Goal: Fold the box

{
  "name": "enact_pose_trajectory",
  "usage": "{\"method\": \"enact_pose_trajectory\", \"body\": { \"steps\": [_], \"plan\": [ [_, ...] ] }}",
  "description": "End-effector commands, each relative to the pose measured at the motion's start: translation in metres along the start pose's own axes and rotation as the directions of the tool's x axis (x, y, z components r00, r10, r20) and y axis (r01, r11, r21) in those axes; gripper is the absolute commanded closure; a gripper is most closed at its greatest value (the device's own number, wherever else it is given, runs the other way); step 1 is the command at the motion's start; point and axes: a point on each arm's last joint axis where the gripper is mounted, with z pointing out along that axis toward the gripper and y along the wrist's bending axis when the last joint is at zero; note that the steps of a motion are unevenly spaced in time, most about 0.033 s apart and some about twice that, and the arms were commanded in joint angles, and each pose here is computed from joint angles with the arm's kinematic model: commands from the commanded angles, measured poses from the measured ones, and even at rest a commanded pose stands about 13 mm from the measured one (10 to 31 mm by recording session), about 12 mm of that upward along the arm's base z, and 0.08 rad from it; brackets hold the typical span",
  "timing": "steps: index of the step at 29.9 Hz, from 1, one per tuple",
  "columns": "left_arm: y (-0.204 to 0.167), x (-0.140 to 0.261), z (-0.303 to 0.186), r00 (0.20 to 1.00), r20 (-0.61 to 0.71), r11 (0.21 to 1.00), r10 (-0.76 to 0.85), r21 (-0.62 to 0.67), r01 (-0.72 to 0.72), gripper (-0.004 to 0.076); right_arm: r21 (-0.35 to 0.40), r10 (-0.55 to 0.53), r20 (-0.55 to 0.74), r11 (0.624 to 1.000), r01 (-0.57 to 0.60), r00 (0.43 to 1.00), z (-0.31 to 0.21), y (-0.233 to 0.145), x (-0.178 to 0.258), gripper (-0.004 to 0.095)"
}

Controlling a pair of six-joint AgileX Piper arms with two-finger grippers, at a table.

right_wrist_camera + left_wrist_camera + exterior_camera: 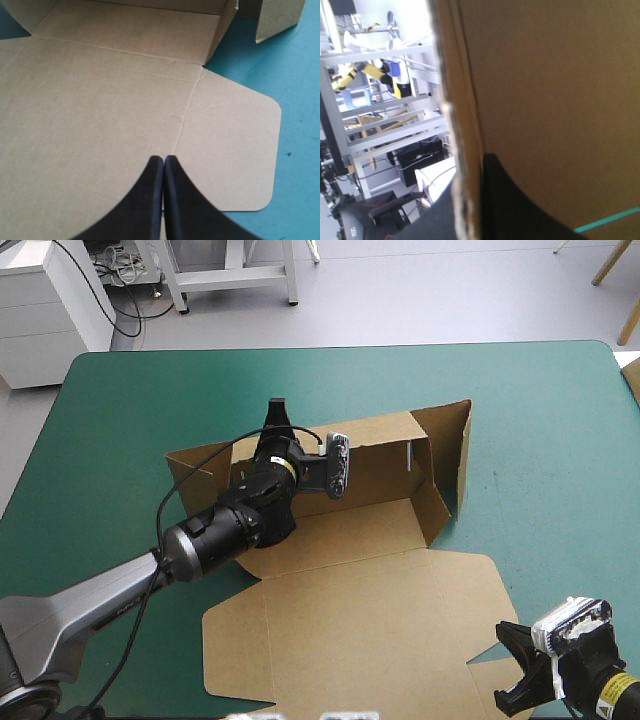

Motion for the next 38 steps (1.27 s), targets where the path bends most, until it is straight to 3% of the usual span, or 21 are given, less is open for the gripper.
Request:
{"method": "enact_pose_trajectory", "body": {
  "steps": [1,11,15,19,23,25,38],
  "plan": [
    [0.005,-0.002,-0.025,0.993,0.116,0.991,0.009,-0.132,0.006,0.0731,-0.001,0.001,0.078,1.0,-0.001,0.997,-0.004,0.001,-0.012,0.0929],
    [-0.023,0.013,-0.027,0.982,0.155,0.981,0.103,-0.179,-0.075,0.0731,-0.004,0.001,0.111,1.0,0.0,0.994,-0.005,0.001,-0.015,0.0928],
    [-0.026,0.013,-0.024,0.986,0.162,0.985,0.029,-0.173,-0.001,0.0731,-0.004,0.001,0.108,1.0,0.0,0.994,-0.005,0.001,-0.015,0.0908],
    [-0.026,0.013,-0.024,0.987,0.16,0.985,0.023,-0.173,0.006,0.0731,-0.002,-0.008,0.102,1.0,0.009,0.995,-0.004,0.001,-0.014,0.0759],
    [-0.026,0.013,-0.024,0.987,0.158,0.985,0.022,-0.173,0.006,0.0731,-0.002,-0.009,0.098,1.0,0.009,0.995,-0.004,0.001,-0.014,0.0458],
    [-0.026,0.014,-0.024,0.988,0.152,0.985,0.02,-0.172,0.007,0.0731,-0.002,-0.009,0.098,1.0,0.009,0.995,-0.004,0.001,-0.014,0.0368],
    [-0.026,0.014,-0.024,0.988,0.154,0.985,-0.02,-0.164,0.045,0.0731,-0.002,0.006,0.079,1.0,-0.006,0.997,-0.006,0.001,-0.013,0.0357]
  ]
}}
